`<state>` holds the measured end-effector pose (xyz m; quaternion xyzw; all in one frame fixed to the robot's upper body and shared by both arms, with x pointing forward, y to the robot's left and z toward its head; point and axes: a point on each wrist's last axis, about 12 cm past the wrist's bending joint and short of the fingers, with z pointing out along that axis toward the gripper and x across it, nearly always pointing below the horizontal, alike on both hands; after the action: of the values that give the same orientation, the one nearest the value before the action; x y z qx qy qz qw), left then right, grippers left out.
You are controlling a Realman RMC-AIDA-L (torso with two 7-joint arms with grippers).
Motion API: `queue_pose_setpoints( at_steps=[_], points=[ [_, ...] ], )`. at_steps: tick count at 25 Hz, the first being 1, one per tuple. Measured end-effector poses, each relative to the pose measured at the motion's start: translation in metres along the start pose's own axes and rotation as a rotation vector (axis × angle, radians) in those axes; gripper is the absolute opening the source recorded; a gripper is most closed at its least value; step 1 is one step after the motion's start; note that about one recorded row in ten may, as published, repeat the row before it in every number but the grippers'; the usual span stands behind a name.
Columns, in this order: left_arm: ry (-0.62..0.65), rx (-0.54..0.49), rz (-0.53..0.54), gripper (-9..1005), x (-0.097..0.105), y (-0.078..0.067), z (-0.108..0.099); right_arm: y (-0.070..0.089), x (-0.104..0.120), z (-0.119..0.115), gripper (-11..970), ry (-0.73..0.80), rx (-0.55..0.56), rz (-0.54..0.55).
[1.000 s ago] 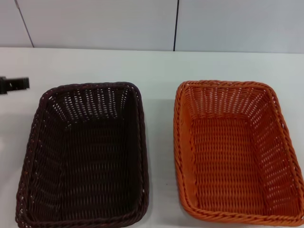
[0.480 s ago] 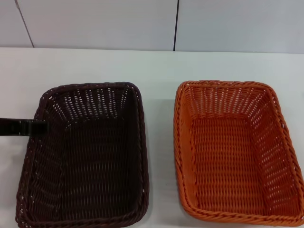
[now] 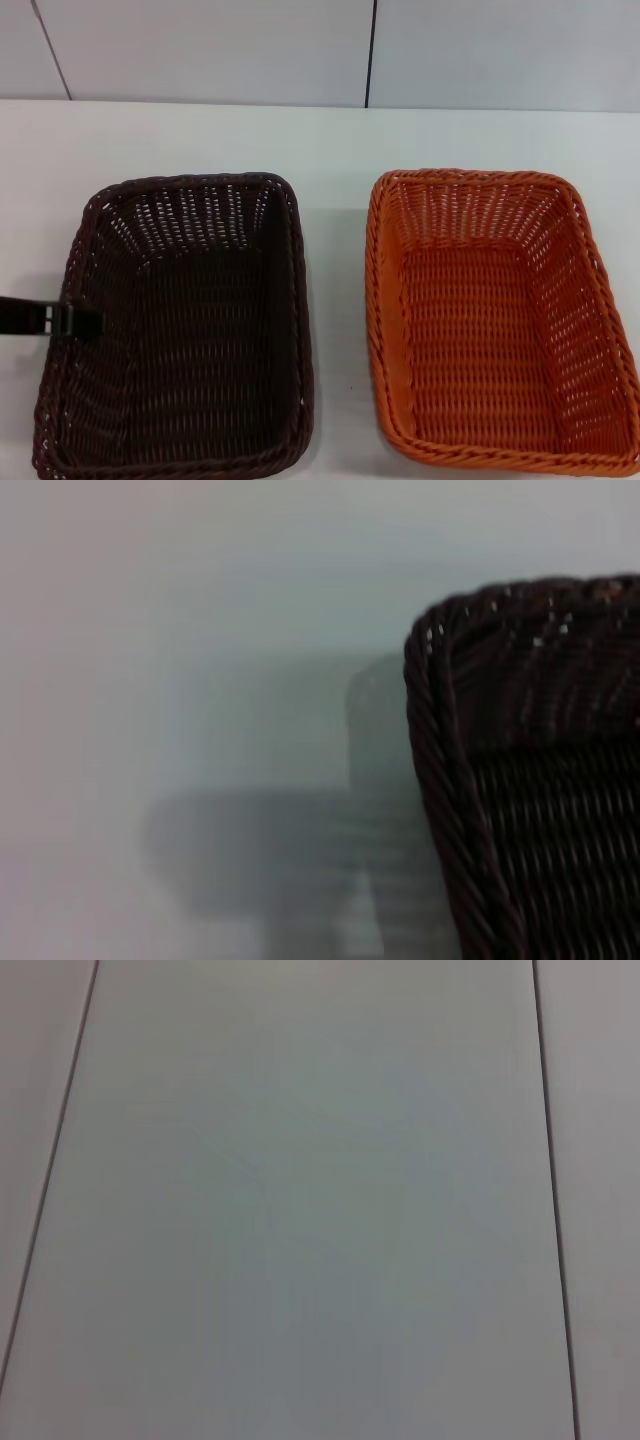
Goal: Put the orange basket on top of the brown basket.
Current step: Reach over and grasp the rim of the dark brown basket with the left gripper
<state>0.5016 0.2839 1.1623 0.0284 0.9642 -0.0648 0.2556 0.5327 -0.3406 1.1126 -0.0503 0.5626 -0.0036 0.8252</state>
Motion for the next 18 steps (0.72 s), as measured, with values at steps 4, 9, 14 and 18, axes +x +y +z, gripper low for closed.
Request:
queue_pose_setpoints(
  at_steps=[4, 9, 14, 18],
  points=[
    [0.029, 0.008, -0.007, 746, 0.007, -0.006, 0.006, -0.001, 0.0, 0.001, 514, -0.003, 0.002, -0.001],
    [0.042, 0.011, 0.026, 746, 0.011, -0.016, 0.009, -0.001, -0.001, 0.001, 514, -0.009, 0.001, -0.002],
    [0.049, -0.03, 0.088, 745, 0.013, -0.025, 0.011, -0.001, -0.002, -0.002, 514, -0.016, 0.002, -0.003],
    [0.032, -0.031, 0.097, 588, 0.011, -0.028, 0.008, -0.002, -0.001, -0.003, 514, -0.015, 0.004, -0.003]
  ],
)
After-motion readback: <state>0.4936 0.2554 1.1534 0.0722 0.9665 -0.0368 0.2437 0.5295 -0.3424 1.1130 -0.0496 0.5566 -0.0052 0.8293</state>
